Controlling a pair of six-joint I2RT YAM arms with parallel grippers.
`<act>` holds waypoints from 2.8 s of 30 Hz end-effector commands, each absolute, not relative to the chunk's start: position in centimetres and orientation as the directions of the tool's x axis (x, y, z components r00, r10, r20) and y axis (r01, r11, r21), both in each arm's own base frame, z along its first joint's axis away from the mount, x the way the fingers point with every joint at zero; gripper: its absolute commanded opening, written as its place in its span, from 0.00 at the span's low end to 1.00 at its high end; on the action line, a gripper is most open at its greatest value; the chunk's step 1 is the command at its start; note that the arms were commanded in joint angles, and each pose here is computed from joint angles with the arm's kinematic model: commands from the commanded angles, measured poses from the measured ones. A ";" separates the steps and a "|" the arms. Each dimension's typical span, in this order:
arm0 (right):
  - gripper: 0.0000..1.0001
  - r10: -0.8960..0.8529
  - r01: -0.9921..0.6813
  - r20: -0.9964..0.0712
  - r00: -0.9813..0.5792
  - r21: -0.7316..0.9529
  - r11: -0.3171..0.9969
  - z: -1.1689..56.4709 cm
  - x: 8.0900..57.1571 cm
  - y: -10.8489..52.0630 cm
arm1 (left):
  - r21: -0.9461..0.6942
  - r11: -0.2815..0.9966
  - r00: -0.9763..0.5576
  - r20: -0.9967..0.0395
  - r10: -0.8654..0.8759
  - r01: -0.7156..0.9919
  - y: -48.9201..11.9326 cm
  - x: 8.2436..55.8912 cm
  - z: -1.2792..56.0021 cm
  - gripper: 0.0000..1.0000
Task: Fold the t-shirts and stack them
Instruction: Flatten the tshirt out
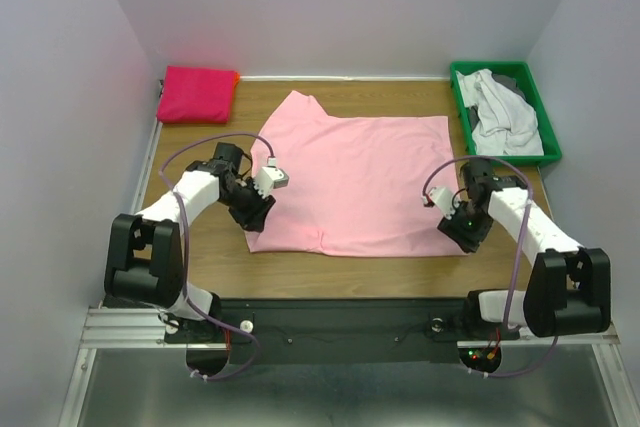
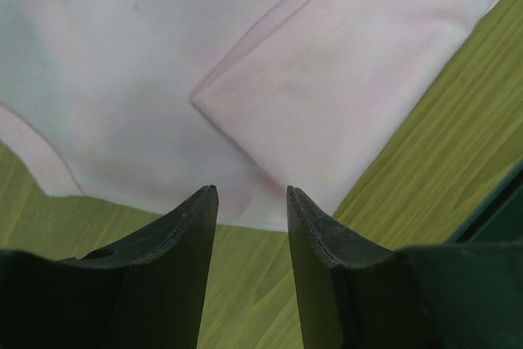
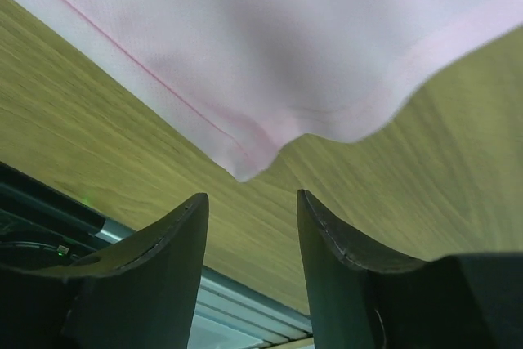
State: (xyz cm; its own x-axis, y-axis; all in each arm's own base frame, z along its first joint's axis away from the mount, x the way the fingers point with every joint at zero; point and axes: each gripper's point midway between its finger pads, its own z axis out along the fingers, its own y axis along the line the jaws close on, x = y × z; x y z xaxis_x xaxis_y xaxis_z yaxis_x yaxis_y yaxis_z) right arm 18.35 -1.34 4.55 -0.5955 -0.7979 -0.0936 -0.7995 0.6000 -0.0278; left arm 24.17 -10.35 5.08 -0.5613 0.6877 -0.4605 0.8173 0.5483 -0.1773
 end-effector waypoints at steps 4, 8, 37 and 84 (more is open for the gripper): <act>0.55 -0.734 -0.765 -0.294 -0.612 -0.017 0.644 9.4 21.6 1.5 | -0.274 0.501 -0.568 -0.480 0.669 0.821 -13.0 24.7 5.5 0.52; 0.55 -0.704 -0.742 -0.302 -0.643 0.016 0.670 9.7 22.6 2.1 | -0.304 0.520 -0.601 -0.465 0.650 0.798 -13.5 25.8 4.8 0.52; 0.53 -0.635 -0.672 -0.273 -0.723 0.060 0.738 7.7 29.3 2.0 | 0.243 -0.273 0.359 -0.462 0.811 0.931 -12.5 14.4 12.3 0.73; 0.52 -0.105 -0.188 -0.224 -0.969 0.388 0.902 4.1 33.5 -1.4 | -0.084 0.719 -0.615 -0.593 0.520 0.690 -12.1 39.3 5.3 0.25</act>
